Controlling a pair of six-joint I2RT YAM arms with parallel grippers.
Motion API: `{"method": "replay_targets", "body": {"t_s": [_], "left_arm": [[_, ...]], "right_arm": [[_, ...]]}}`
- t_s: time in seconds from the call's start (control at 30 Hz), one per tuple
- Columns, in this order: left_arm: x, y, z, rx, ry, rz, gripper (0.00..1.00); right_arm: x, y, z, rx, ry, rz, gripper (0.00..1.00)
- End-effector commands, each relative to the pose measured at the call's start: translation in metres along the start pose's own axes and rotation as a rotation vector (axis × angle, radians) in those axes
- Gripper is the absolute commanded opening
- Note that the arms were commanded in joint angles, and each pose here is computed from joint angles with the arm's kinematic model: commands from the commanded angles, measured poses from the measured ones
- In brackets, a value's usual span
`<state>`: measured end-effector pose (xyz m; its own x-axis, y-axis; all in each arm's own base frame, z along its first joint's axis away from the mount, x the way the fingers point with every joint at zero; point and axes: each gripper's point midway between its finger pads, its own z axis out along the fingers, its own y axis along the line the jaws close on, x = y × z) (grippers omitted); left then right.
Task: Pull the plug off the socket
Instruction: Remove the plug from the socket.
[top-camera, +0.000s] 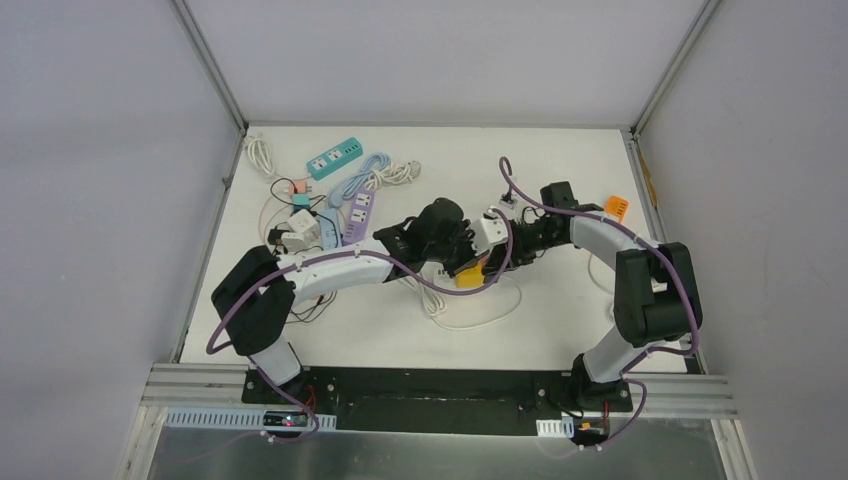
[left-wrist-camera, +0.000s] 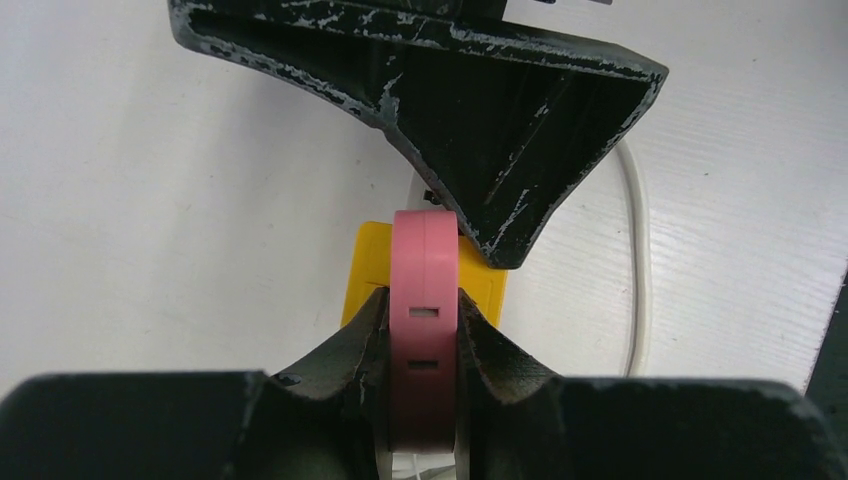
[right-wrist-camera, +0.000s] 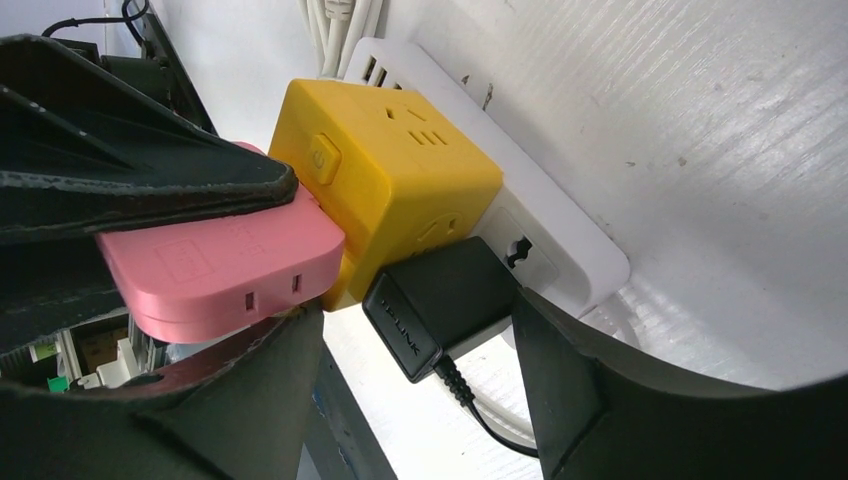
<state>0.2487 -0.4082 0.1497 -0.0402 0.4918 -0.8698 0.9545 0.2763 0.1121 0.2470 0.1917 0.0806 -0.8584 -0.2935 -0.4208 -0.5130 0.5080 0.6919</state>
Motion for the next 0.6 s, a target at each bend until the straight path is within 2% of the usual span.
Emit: {"method": "replay_targets", "body": {"t_s": [0.0, 0.1, 0.23, 0.3, 0.4, 0.5, 0.57], "left_arm": [[-0.03, -0.009, -0.007, 0.096, -0.096, -0.131, 0.0], [-0.025, -0.013, -0.001, 0.133, -0.074, -0.143, 0.0], [-0.023, -0.012, -0.005, 0.001, -0.046, 0.093, 0.0], [-0.027, -0.007, -0.011, -0.049, -0.046, 0.134, 0.0], [-0.031, 0.0, -0.016, -0.071, -0.061, 0.079, 0.0], [-0.039, 0.003, -0.017, 0.011, -0.124, -0.069, 0.0], [-0.038, 0.0, -0.015, 0.037, -0.126, -0.078, 0.0]], "right_arm": [[0.003, -0.036, 0.005, 0.158, 0.037, -0.012, 0.69], [0.004, -0.036, 0.005, 0.16, 0.039, -0.011, 0.69], [0.004, -0.038, 0.005, 0.165, 0.042, -0.007, 0.69], [0.004, -0.038, 0.005, 0.166, 0.043, -0.007, 0.69], [0.005, -0.039, 0.006, 0.166, 0.05, -0.005, 0.68], [0.005, -0.038, 0.006, 0.165, 0.049, -0.008, 0.69], [0.005, -0.038, 0.006, 0.162, 0.047, -0.01, 0.69]]}}
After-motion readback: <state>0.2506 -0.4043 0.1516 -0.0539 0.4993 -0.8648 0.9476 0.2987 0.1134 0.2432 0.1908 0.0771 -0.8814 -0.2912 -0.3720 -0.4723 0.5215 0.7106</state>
